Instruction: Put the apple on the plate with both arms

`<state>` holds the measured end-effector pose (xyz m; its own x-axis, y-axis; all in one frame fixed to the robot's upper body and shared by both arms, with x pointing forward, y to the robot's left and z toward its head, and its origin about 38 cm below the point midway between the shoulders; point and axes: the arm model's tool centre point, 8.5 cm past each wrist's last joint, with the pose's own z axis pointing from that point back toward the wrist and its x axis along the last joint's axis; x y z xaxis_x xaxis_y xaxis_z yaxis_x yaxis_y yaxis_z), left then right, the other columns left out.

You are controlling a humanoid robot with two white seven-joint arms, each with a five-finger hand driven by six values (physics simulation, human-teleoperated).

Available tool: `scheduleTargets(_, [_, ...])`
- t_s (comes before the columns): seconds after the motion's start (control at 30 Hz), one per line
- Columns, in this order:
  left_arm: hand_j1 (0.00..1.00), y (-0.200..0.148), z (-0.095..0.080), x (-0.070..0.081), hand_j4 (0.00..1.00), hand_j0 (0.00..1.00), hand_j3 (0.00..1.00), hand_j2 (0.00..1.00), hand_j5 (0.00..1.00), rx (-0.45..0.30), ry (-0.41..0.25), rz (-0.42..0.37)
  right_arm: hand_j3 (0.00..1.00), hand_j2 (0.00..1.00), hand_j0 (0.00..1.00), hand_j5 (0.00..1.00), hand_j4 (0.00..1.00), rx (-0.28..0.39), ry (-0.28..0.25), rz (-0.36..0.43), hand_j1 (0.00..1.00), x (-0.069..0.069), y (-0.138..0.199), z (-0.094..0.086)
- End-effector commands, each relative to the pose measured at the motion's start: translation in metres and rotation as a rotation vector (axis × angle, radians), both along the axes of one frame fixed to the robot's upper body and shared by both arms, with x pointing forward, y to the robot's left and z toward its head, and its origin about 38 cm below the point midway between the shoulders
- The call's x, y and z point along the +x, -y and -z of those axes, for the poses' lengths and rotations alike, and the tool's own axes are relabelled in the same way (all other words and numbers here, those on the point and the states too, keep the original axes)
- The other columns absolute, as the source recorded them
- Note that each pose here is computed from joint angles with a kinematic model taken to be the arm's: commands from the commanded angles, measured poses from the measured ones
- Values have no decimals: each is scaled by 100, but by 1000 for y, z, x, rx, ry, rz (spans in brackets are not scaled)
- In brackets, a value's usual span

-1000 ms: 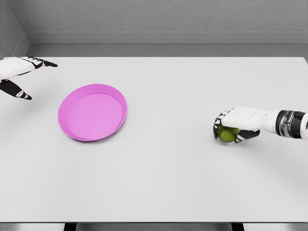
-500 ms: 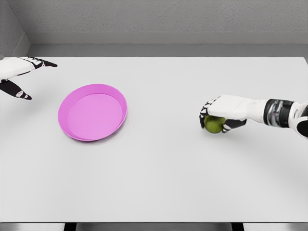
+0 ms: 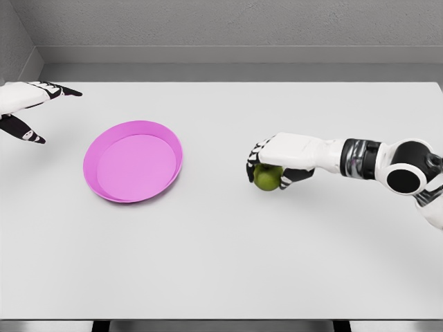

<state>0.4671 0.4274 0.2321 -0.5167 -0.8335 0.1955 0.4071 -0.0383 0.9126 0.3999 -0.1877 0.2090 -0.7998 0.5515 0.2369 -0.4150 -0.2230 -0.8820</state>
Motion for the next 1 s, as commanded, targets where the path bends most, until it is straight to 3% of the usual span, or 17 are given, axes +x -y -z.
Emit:
scheduleTargets(0.0, [100,-1,-1,0,100,100,100,100,100,-8,1,-4,47,47,47,47,47,32,-3,-20,47,-1,-14,-1])
scheduleTargets(0.43, [100,-1,-1,0,100,100,100,100,100,-6,1,-4,48,48,48,48,48,79,2,-55,48,2,-44,-8])
scheduleTargets(0.47, [100,0,-1,0,100,100,100,100,100,-6,2,-2,59,59,59,59,59,79,3,-56,59,2,-44,-8])
scheduleTargets(0.5, [100,0,-1,0,100,100,100,100,100,-6,2,-2,100,100,100,100,100,77,3,-53,100,2,-44,-7])
scheduleTargets(0.87, [100,-1,-1,0,100,100,100,100,100,-5,2,-3,100,100,100,100,100,75,10,-57,100,1,-41,-10])
scheduleTargets(0.93, [100,-2,-1,0,100,100,100,100,100,-4,1,-6,100,100,100,100,100,76,48,-18,100,9,-24,-24])
scheduleTargets(0.97, [100,-1,-2,0,100,100,100,100,100,-5,2,-4,100,100,100,100,100,70,113,61,100,19,13,-48])
